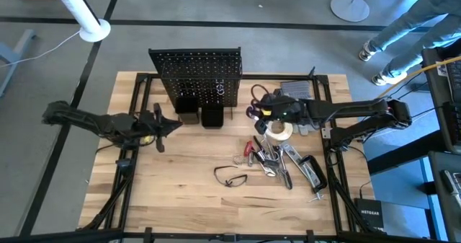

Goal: Hang tools onto peg board
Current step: Put the scissor into the left pegboard organizer bin

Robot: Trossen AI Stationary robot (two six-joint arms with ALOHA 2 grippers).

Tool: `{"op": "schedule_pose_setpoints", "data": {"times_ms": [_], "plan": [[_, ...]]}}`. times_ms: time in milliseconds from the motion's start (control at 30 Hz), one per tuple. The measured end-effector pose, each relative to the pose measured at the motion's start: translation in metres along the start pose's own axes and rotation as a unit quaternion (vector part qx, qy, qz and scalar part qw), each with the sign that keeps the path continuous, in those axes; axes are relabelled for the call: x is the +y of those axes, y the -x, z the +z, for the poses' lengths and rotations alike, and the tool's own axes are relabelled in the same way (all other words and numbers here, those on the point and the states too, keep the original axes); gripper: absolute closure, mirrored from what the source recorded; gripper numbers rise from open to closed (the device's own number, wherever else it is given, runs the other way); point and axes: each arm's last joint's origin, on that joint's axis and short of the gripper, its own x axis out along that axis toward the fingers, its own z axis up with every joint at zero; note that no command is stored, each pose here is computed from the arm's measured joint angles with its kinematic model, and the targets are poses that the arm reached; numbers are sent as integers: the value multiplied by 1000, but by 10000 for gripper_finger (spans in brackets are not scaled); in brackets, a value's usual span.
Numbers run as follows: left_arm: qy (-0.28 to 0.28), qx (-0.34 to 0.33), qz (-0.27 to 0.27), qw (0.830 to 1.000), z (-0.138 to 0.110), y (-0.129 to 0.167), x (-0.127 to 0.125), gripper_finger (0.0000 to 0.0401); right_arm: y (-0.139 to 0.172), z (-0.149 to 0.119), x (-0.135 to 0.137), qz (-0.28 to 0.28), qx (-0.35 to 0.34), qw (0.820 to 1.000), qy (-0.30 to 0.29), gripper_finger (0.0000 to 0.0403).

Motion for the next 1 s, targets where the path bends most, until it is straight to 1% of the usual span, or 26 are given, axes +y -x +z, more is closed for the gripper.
{"op": "schedule_pose_setpoints", "data": {"times_ms": [133, 233, 400, 567, 767, 867, 933, 1000], "plan": [[-18, 32, 18, 999, 7, -18, -9, 396, -1, 5, 2, 12, -44, 999, 8, 292], [-25, 55, 22, 998, 9, -32, -16, 396, -4, 1, 3, 26, -77, 997, 0, 292], [-40, 86, 25, 995, -1, -57, -30, 396, -10, -13, 3, 52, -152, 987, -16, 292], [-36, 72, 30, 996, -10, -83, -42, 396, -14, -26, 12, 81, -213, 973, -27, 292], [-22, 31, 37, 999, -14, -115, -55, 396, -23, -35, 30, 93, -231, 968, -7, 292], [-13, 28, 40, 999, -17, -128, -58, 396, -27, -36, 35, 100, -246, 964, -3, 292], [-11, 27, 45, 999, -18, -136, -59, 394, -30, -40, 39, 102, -242, 965, 3, 292], [-2, 34, 52, 998, -20, -144, -58, 384, -32, -41, 39, 98, -248, 964, 0, 292]]}}
